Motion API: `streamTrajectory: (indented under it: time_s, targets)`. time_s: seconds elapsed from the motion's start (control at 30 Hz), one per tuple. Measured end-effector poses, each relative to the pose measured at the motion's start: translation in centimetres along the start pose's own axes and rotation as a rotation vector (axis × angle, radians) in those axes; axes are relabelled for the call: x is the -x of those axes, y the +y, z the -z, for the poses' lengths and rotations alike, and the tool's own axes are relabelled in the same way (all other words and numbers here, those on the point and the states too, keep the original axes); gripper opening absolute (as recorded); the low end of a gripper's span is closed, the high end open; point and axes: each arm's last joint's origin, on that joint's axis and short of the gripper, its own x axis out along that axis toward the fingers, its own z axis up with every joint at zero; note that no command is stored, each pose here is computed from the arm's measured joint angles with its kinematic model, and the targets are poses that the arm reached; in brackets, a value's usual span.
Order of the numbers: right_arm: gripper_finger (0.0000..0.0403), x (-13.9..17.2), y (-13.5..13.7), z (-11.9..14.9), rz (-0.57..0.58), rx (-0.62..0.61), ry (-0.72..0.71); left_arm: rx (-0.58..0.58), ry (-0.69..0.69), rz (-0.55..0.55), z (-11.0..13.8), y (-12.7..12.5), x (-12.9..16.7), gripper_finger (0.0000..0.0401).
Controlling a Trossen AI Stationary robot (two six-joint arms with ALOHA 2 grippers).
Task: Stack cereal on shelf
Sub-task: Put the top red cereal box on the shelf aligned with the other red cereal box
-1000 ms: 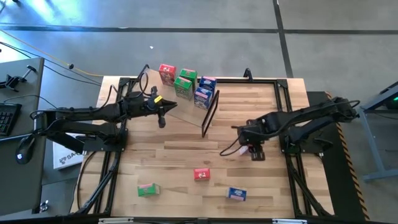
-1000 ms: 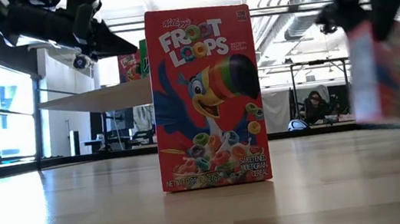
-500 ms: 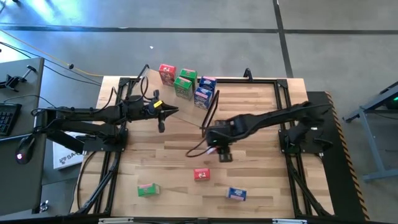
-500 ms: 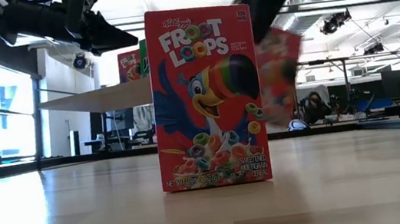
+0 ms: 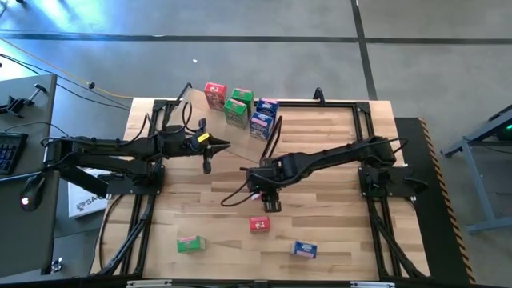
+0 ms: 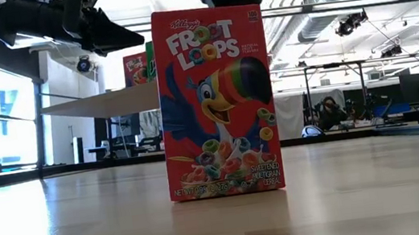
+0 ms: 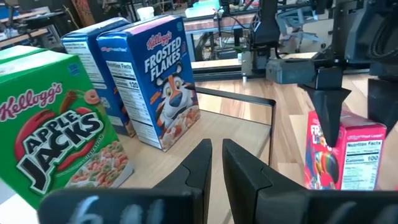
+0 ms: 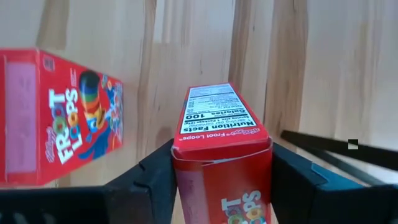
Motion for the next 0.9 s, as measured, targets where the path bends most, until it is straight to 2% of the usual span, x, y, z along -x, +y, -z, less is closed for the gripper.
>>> streamTrajectory:
  time_s: [0.27,0.47,0.57,0.7,0.8,0.9]
  targets:
    - [0.0234,0.2,0.0,-0.7,-0.001,-0.018,-0.071,0.0,-0.002,-0.001,0.0,0.0,0.0,0.003]
    - [0.0238,0.6,0.1,-0.9,0.002,-0.028,-0.091,0.0,0.003,0.0,0.0,0.0,0.0,0.003]
    - [0.0234,2.4,0.6,-1.3,0.003,-0.015,-0.078,0.005,0.003,0.0,0.0,0.0,0.0,0.003]
    - [0.0196,5.2,2.4,-1.0,-0.018,0.027,-0.008,0.018,0.0,0.032,0.0,-0.1,0.0,0.003]
    - [0.0139,6.3,4.0,-0.2,-0.042,0.062,0.013,0.022,-0.002,0.09,0.1,-0.4,0.0,0.0028]
    - [0.0065,6.2,4.8,1.4,-0.055,0.033,0.005,0.005,-0.004,0.112,0.0,-0.8,0.0,0.0018]
